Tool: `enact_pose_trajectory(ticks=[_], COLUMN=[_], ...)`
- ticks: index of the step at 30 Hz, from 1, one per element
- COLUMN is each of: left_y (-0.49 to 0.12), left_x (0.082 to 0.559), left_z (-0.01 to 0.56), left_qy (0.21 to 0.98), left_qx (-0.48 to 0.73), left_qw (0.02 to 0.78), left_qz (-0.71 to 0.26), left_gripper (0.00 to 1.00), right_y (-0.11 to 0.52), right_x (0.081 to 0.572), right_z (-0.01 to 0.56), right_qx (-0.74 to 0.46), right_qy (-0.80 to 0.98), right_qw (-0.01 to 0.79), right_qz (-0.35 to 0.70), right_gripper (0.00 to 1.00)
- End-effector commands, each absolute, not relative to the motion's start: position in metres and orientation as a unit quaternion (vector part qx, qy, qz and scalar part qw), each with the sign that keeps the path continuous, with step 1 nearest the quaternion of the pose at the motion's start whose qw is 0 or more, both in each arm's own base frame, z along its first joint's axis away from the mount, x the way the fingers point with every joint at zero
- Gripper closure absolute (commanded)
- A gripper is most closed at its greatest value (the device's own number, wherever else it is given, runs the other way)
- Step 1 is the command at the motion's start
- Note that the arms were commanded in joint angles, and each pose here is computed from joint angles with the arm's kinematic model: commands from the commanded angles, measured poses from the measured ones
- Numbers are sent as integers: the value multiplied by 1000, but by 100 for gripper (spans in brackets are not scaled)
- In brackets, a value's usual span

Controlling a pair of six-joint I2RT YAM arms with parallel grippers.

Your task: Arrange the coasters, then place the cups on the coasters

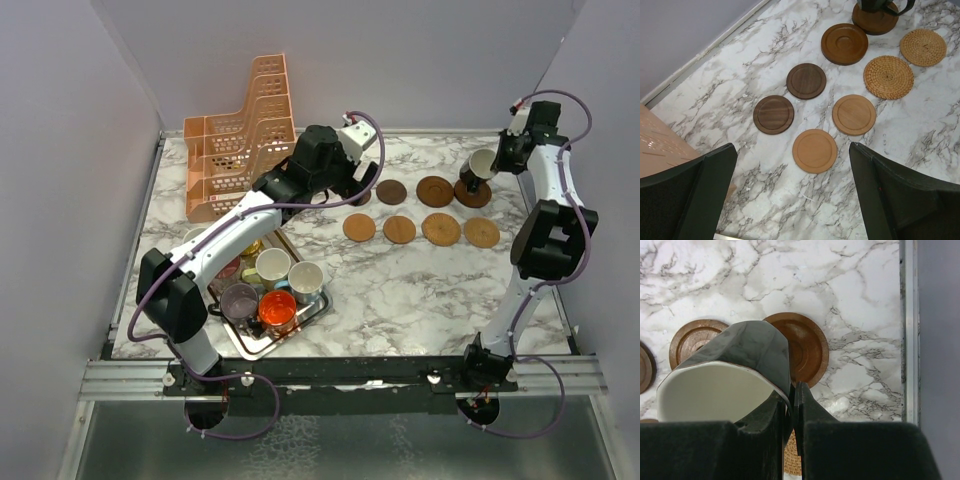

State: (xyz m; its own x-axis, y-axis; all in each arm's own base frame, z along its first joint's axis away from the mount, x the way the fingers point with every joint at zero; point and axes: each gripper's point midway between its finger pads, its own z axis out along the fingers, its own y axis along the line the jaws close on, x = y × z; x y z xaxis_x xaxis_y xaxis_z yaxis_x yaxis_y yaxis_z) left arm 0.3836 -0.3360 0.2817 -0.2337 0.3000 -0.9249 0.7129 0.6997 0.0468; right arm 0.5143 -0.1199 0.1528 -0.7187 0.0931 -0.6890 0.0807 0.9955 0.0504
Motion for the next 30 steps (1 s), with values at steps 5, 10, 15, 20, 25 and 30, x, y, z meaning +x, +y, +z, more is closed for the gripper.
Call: enact_pose_trajectory(ticks=[5,10,15,20,25,30], left_y=[-332,-334,-334,-335,-333,-333], left_x=[374,376,376,377,379,379], left_z=[303,301,300,301,300,301], left_qy=[742,743,745,745,748,748], left_qx=[344,343,343,340,335,335], left_qw=[539,536,534,535,536,538], left_qz=[-203,-205,-205,-206,-201,-201], left_gripper=[1,1,1,1,1,1], right_y=[-138,-145,-147,-151,-149,-150], right_x=[522,523,524,524,523,522], right_z=[149,141,134,132,126,121], right_qx=[47,49,47,43,42,40], right_qy=[936,940,943,944,947,949], right_qw=[349,338,330,326,319,312], right_qz=[-6,-6,-7,-10,0,-1], right_gripper=[99,99,99,99,99,99])
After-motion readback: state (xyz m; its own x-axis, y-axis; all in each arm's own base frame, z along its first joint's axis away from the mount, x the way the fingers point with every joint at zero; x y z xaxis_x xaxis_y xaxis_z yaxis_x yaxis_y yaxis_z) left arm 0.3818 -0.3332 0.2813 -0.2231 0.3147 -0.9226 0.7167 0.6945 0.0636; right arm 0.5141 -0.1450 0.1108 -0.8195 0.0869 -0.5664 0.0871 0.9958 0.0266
